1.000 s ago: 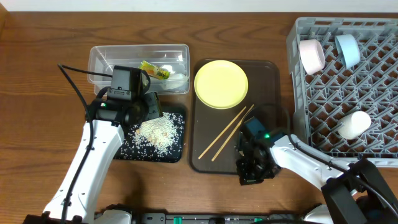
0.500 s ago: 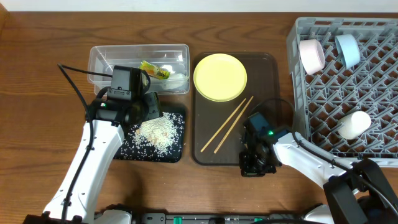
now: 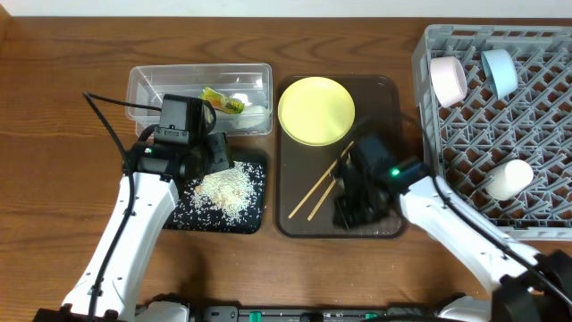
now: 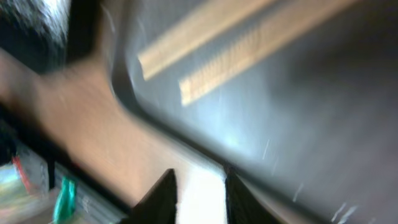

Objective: Sort waste into correct bins and load items into the dishwasher rack
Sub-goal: 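Grasp one wooden chopstick with the right gripper and lift it, then insert the chopstick upright into the rack and release it, then reach the right gripper back and grasp the second chopstick, then insert the second chopstick into the rack and release it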

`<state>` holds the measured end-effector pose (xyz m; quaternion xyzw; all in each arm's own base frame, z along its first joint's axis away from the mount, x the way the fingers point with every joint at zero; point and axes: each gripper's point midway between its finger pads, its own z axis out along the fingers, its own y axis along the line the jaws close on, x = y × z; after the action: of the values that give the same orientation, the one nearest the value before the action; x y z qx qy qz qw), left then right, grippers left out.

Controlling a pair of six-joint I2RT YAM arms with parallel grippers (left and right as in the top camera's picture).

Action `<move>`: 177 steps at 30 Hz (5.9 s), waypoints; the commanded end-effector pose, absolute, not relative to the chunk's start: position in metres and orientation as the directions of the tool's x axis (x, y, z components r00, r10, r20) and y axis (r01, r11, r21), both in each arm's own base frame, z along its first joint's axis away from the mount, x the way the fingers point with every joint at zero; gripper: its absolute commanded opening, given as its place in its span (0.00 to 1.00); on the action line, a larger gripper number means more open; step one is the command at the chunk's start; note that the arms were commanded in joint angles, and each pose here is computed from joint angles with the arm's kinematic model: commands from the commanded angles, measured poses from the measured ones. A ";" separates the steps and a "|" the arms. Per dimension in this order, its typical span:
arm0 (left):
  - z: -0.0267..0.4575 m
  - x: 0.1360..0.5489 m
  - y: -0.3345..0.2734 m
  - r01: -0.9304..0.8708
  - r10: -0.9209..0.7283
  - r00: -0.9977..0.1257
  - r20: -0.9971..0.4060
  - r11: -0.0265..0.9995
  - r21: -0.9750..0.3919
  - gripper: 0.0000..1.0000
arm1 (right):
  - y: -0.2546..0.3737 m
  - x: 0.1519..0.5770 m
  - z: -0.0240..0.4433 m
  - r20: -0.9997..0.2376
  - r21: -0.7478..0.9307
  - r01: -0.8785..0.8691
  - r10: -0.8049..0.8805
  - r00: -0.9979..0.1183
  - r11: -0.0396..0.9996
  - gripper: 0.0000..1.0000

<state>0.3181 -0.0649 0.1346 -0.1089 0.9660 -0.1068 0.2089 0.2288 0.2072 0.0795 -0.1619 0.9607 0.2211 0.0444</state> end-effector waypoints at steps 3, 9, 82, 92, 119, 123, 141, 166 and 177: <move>0.140 0.319 -0.062 -0.153 -0.241 -0.884 -0.401 0.959 -0.238 0.57 | 0.192 0.328 0.123 -0.526 0.176 -0.345 -0.208 -0.824 0.922 0.46; 0.140 0.319 -0.061 -0.154 -0.241 -0.883 -0.402 0.959 -0.238 0.57 | 0.172 0.401 0.155 -0.760 0.009 -0.182 -0.112 -0.641 0.983 0.58; 0.138 0.319 -0.062 -0.155 -0.241 -0.886 -0.396 0.959 -0.236 0.57 | -0.030 0.346 0.117 -0.453 0.126 0.064 0.115 -0.884 0.990 0.01; 0.138 0.319 -0.062 -0.155 -0.241 -0.886 -0.396 0.959 -0.236 0.57 | -0.042 0.348 0.115 -0.459 0.066 0.084 0.105 -0.882 0.994 0.01; 0.138 0.319 -0.062 -0.155 -0.241 -0.886 -0.396 0.959 -0.236 0.57 | 0.077 0.362 0.142 -0.499 0.383 -0.187 0.032 -0.866 0.905 0.33; 0.138 0.319 -0.062 -0.155 -0.241 -0.886 -0.396 0.959 -0.236 0.57 | 0.117 0.352 0.124 -0.465 0.309 -0.249 -0.083 -0.882 0.918 0.35; 0.138 0.319 -0.062 -0.155 -0.241 -0.886 -0.396 0.959 -0.236 0.57 | 0.221 0.313 0.002 -0.248 0.147 -0.066 -0.028 -0.968 0.987 0.37; 0.138 0.319 -0.062 -0.155 -0.241 -0.886 -0.396 0.959 -0.236 0.57 | 0.075 0.343 0.102 -0.371 0.137 0.012 0.062 -0.927 0.991 0.01; 0.138 0.319 -0.062 -0.155 -0.241 -0.886 -0.396 0.959 -0.236 0.57 | -0.012 0.336 0.132 -0.436 0.035 0.006 0.021 -0.899 0.999 0.01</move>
<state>0.3181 -0.0650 0.1346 -0.1087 0.9660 -0.1069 0.2089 0.3391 0.0020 0.1340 0.0396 0.9719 0.0294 0.2302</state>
